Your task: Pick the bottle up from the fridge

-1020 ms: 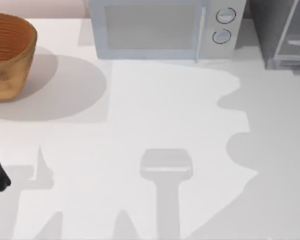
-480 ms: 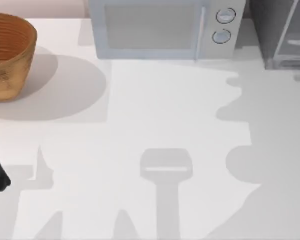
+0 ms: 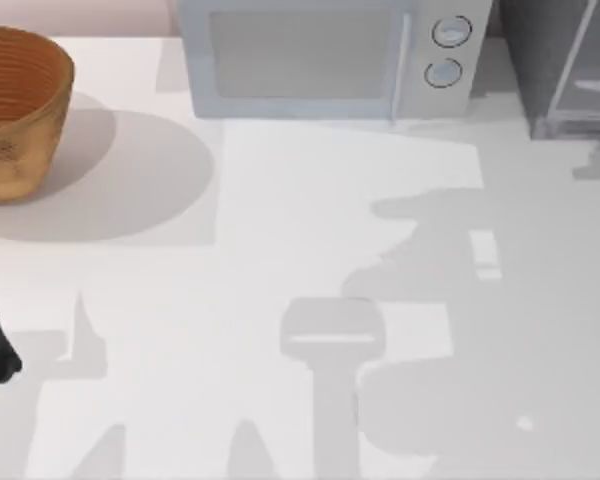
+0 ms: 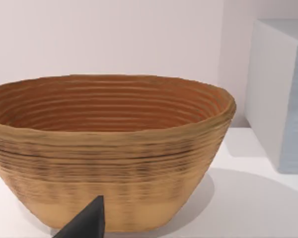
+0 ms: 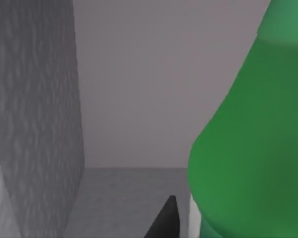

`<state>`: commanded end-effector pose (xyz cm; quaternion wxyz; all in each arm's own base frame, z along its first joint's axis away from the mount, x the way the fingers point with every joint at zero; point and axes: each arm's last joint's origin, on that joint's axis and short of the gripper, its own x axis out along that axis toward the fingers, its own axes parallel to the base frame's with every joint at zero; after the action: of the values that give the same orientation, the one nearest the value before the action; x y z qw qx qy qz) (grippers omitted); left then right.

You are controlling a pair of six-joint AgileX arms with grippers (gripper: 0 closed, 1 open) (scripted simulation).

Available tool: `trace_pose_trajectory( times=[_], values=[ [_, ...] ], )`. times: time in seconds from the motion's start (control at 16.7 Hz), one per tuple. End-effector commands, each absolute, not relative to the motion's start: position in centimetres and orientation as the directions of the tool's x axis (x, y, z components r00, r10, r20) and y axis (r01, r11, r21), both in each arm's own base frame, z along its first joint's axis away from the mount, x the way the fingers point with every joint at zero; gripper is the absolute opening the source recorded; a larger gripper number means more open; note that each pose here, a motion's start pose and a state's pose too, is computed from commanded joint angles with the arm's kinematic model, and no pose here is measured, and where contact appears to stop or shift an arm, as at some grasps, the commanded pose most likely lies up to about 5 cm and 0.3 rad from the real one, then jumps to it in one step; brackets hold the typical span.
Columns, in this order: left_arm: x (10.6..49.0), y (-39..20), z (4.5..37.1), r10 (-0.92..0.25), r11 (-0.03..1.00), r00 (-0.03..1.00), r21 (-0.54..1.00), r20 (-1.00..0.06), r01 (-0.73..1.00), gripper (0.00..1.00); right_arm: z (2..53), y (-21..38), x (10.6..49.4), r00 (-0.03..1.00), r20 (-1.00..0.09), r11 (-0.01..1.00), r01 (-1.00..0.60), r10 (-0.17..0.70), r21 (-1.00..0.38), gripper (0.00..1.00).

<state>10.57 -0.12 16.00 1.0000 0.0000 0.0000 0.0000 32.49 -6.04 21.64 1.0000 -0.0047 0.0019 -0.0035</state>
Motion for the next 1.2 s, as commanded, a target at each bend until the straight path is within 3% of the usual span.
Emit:
trace_pose_trajectory(
  times=[0.3,0.66,0.9,1.2],
  values=[
    [10.6,-0.1,16.0,0.0,1.0,1.0,0.0,0.0,0.0,1.0,24.9,-3.1,23.8,1.0,0.014,1.0,0.01,-0.01,-0.013,0.0],
    [10.6,-0.1,16.0,0.0,1.0,1.0,0.0,0.0,0.0,1.0,21.9,-0.9,14.0,1.0,0.024,1.0,0.008,-0.008,-0.004,0.0],
    [10.6,-0.1,16.0,0.0,1.0,1.0,0.0,0.0,0.0,1.0,18.2,-0.3,11.2,1.0,0.015,1.0,0.003,-0.003,0.0,0.0],
    [10.6,-0.1,16.0,0.0,1.0,1.0,0.0,0.0,0.0,1.0,16.0,-0.1,10.6,1.0,0.0,1.0,0.0,0.0,0.0,0.0]
  ],
)
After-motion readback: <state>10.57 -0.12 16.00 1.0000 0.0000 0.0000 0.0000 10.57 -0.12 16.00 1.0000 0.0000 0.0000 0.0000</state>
